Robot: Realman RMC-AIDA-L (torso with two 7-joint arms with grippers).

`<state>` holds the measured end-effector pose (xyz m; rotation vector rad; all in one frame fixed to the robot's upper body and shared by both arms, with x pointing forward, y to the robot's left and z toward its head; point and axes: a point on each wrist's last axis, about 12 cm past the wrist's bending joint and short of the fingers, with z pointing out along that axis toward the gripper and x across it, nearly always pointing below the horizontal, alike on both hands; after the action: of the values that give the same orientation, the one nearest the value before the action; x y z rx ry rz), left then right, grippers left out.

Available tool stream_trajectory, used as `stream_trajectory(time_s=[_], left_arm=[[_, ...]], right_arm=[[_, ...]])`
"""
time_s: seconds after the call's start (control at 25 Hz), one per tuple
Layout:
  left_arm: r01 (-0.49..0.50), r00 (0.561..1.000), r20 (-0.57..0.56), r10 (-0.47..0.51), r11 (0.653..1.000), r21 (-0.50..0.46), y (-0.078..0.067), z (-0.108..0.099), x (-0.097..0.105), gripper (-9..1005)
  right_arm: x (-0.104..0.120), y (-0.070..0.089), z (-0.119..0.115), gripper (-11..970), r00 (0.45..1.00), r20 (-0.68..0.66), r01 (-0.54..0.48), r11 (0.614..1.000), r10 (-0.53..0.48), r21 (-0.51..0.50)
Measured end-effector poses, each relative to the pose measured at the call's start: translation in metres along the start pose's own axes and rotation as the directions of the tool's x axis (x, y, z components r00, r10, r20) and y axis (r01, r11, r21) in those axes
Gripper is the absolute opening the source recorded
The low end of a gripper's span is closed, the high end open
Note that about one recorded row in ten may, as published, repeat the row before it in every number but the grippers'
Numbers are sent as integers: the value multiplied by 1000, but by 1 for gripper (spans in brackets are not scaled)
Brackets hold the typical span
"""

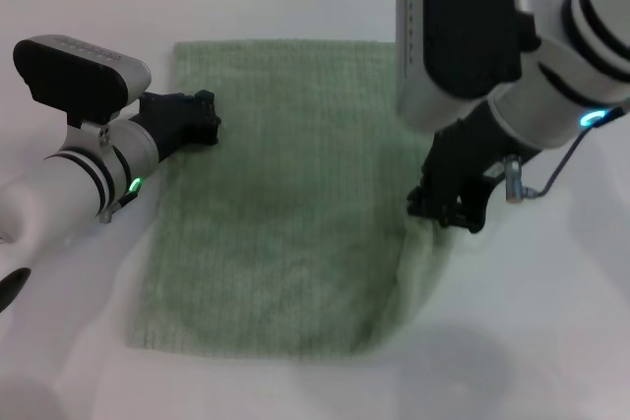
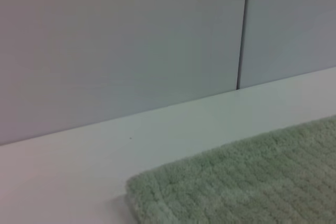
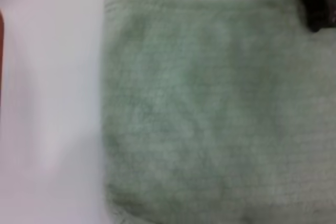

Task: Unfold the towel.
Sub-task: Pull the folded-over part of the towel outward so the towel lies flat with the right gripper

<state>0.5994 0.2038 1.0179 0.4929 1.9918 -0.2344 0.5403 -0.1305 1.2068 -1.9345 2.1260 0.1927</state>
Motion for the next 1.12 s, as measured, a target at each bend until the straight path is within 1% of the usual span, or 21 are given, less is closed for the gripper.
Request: stream_trajectory(time_s=[0.08,0.12,0.16,0.2,0.32,0.44,0.64,0.84,1.12], left_arm=[[0,1000,0,0,1000,0,0,0,0,91],[0,1000,-6,0,1000,-3,0,0,1,92],[0,1000,-6,0,1000,-3,0,0,1,92],[0,1000,-8,0,1000,-4,0,0,1,93],[0,1000,-8,0,1000,-4,0,0,1,94],[2,1000,-9,-2,1000,-5,0,1,0,95],[1,1000,-13,-1,1000,-6,0,2,-1,98],[3,1000,-10,-3,1000,-6,-1,2,-2,100],[8,1000,-4,-8,1000,-2,-2,2,-3,104]], right_arm=[[1,2,2,20,1000,-11,-3,1000,3,-3],[4,6,8,20,999,-30,-17,1000,17,-14],[4,6,8,20,999,-30,-17,1000,17,-14],[8,10,12,20,998,-47,-33,999,32,-25],[14,15,19,20,996,-73,-57,998,54,-38],[17,17,23,19,994,-89,-69,996,65,-48],[23,23,37,19,986,-148,-95,992,82,-88],[25,24,41,19,982,-171,-99,991,82,-95],[20,21,40,24,985,-160,-77,993,61,-90]])
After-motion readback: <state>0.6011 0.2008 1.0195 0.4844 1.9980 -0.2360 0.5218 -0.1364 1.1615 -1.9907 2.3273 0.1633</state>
